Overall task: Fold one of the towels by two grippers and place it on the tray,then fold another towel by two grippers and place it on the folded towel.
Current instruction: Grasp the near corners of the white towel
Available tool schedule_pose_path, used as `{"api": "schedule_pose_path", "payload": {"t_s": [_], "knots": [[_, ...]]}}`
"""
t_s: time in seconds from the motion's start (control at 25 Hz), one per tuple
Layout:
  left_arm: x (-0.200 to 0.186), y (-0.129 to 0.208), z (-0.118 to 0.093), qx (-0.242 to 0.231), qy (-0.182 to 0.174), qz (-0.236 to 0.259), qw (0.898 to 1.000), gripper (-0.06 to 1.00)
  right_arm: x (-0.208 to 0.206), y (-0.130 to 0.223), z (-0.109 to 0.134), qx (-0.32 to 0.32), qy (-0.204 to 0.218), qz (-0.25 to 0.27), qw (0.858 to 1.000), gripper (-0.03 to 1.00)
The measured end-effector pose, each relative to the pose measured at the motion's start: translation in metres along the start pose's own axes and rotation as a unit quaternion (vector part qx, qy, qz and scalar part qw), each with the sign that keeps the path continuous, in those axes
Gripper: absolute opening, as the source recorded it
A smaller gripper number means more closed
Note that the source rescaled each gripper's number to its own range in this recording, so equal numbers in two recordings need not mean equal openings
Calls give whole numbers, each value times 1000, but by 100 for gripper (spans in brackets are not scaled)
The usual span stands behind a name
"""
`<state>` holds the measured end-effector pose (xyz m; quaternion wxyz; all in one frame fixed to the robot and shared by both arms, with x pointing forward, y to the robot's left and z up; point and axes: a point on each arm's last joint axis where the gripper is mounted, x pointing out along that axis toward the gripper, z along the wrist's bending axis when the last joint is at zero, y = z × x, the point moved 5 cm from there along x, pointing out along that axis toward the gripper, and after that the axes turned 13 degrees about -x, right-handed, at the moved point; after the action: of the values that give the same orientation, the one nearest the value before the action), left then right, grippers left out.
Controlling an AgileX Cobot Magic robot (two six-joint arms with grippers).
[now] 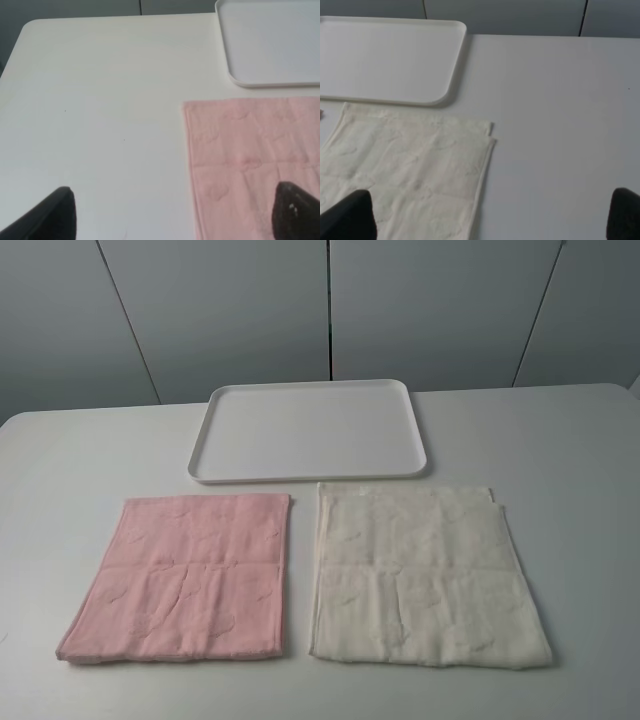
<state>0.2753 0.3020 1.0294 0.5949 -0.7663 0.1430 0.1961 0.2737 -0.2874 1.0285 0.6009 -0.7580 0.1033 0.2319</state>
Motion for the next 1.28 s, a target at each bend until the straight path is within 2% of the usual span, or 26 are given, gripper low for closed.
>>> {"api": "schedule_pose_path", "payload": {"t_s": [1.28], "knots": [[0, 0, 0, 0, 0, 0, 1000, 100, 0, 0, 0, 0, 0, 0, 1000, 100]]}}
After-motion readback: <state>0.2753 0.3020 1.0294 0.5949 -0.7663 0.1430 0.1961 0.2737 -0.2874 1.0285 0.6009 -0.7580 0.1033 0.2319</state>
